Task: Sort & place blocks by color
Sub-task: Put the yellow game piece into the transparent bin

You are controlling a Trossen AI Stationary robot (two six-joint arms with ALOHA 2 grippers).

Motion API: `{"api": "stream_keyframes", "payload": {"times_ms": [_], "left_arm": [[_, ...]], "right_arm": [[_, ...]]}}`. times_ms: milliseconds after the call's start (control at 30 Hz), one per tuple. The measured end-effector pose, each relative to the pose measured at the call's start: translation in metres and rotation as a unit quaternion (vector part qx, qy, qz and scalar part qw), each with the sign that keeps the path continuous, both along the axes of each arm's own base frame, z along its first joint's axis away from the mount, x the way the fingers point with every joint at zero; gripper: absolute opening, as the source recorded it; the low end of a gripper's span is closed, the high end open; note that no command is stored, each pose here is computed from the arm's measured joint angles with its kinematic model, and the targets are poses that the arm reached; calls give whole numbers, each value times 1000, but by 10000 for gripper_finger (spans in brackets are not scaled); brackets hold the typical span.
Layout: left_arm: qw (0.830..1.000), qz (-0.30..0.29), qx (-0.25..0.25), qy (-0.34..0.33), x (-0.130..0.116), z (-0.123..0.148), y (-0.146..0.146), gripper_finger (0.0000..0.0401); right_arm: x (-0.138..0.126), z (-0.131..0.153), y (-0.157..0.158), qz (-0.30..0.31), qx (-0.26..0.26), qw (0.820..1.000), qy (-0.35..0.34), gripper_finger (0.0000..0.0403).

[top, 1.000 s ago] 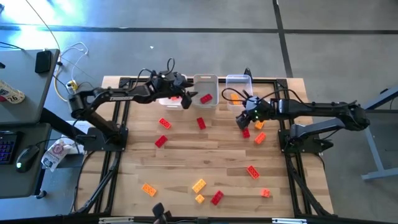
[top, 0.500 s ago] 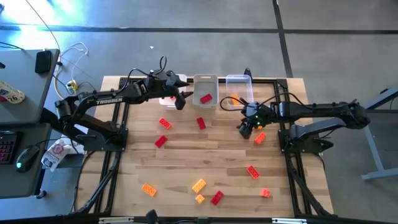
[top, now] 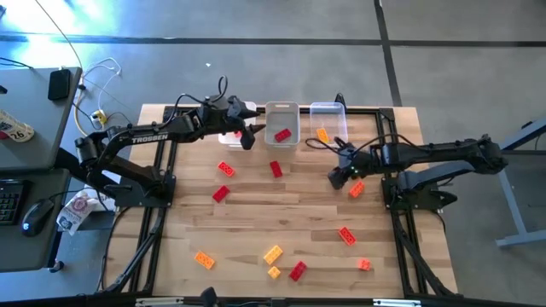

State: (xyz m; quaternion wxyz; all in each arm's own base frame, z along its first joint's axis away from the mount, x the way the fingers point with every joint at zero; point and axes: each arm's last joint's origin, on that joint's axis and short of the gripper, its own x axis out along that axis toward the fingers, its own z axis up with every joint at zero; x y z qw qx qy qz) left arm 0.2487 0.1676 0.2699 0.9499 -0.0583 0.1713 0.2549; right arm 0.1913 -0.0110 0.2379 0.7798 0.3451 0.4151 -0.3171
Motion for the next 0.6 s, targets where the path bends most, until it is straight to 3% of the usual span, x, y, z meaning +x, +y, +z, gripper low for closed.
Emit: {"api": "stream_keyframes", "payload": {"times_ms": [133,233,467,600], "left_arm": [[1000,0,2,-3,0,1,0,227],[1000,0,2,-3,0,1,0,227],[999,-11,27,12,0,0,0,227],[999,-14,33,17,0,0,0,227]], "right_arm": [[-6,-3,0,-122,52,991,8,211],[-9,-4,0,-159,72,985,12,211],[-6,-3,3,-128,118,985,5,211],[-5,-3,0,-87,113,990,11,211]]}}
